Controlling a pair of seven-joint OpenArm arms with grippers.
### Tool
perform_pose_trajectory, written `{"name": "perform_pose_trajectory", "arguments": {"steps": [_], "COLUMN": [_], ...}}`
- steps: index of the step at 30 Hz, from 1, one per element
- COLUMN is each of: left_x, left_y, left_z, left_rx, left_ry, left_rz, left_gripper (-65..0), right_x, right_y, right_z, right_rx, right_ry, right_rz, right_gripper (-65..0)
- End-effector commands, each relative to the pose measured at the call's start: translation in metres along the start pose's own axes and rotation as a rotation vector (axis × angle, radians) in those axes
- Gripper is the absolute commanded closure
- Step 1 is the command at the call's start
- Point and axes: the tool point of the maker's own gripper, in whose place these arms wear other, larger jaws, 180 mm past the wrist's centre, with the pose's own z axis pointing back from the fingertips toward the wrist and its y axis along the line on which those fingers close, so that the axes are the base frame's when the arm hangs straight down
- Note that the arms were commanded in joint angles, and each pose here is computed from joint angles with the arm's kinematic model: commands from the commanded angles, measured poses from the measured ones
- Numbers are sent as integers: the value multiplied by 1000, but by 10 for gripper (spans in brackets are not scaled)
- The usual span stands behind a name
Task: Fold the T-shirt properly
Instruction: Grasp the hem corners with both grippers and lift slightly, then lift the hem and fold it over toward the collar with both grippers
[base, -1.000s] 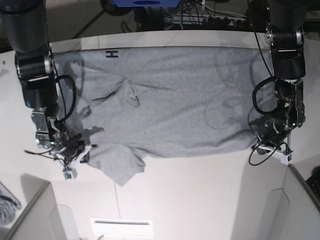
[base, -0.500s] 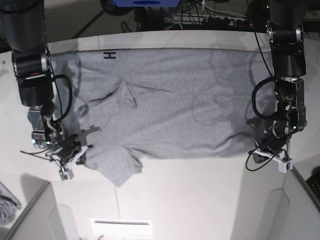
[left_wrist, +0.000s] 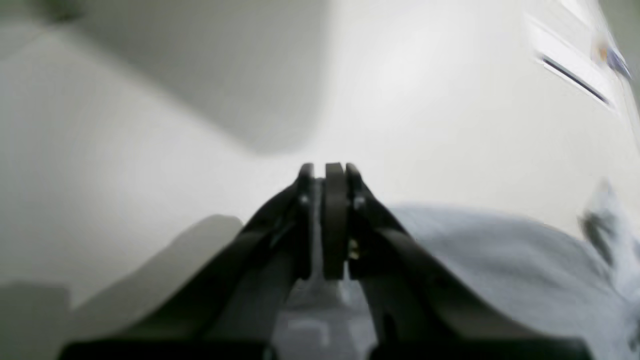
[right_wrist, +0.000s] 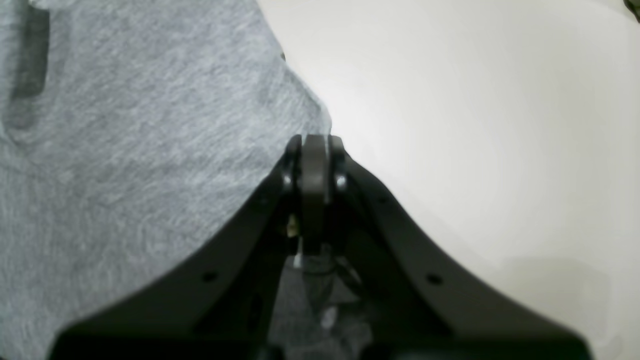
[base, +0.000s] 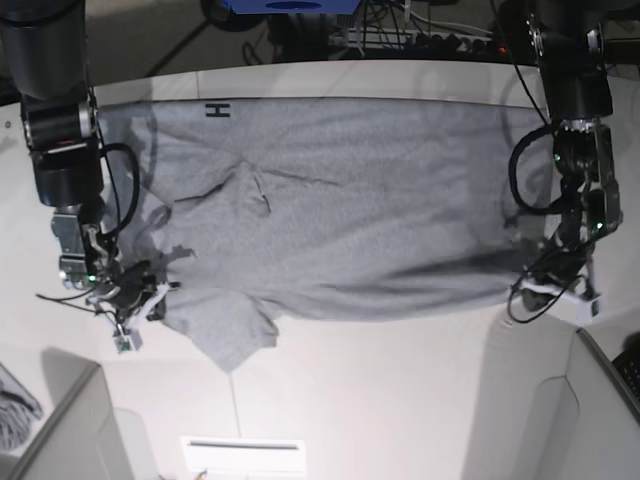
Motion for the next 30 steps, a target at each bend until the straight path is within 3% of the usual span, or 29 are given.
{"name": "perform_pose_trajectory", "arguments": {"steps": [1, 6, 11, 21, 30], "left_x": [31, 23, 25, 26, 19], "left_y": [-3, -4, -8, -9, -20], "left_z": [7, 11, 14, 14, 27], "left_rx": [-16, -20, -28, -30, -56], "left_ry": [-83, -29, -37, -40, -46], "left_rz": [-16, -22, -33, -33, -75], "left_gripper": [0, 0, 0, 0, 0], "right_x": [26, 24, 21, 44, 17], "right_y": [-9, -9, -7, -3, -6], "right_z": [5, 5, 5, 25, 32], "right_rx": [-14, -13, -9, 0, -8], "right_ry": [-61, -59, -56, -134, -78], "right_rz": [7, 7, 2, -17, -2], "right_gripper": [0, 0, 0, 0, 0]}}
